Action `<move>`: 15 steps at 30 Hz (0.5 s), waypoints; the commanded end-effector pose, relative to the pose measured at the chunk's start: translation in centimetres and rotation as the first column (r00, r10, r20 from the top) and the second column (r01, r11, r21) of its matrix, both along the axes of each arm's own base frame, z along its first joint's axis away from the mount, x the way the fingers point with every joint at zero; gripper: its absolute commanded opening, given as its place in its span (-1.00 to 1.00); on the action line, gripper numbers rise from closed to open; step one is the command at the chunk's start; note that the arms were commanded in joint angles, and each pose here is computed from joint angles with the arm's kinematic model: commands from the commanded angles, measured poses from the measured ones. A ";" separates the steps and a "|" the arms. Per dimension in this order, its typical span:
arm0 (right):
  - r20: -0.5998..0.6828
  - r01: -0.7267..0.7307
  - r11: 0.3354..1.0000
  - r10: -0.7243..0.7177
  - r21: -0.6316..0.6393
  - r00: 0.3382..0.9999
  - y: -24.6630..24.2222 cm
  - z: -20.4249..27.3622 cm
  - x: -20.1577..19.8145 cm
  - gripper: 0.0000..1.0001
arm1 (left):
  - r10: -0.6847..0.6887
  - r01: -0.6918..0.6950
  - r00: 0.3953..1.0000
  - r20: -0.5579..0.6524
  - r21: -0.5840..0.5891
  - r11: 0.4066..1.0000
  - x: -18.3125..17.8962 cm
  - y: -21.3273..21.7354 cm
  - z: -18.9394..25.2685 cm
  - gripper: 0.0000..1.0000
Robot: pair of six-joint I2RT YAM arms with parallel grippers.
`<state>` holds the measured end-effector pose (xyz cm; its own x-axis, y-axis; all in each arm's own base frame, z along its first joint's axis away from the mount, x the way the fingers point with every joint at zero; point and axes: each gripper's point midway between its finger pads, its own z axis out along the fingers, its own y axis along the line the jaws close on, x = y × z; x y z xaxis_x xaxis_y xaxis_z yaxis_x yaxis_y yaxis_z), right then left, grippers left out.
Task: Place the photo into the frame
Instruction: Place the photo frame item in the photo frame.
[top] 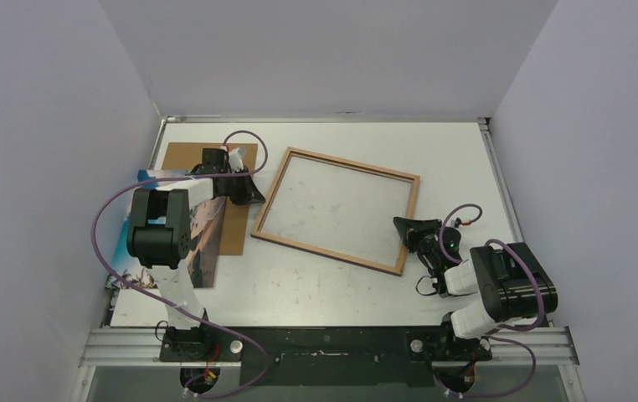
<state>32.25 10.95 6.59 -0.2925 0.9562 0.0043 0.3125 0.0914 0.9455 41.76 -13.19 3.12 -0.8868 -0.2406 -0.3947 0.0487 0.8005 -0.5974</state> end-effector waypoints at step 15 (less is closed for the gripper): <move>0.099 -0.107 0.970 0.131 -0.219 0.987 0.8 2.7 2.2 -0.89 | -0.027 0.027 0.999 -0.020 -0.021 0.999 -0.2 -0.6 -0.6 -1.00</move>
<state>33.16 11.26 7.15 -0.3481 0.9312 -0.1081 0.2878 0.2159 0.9330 41.72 -13.28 3.07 -0.8886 -0.2395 -0.3911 0.0511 0.7958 -0.6034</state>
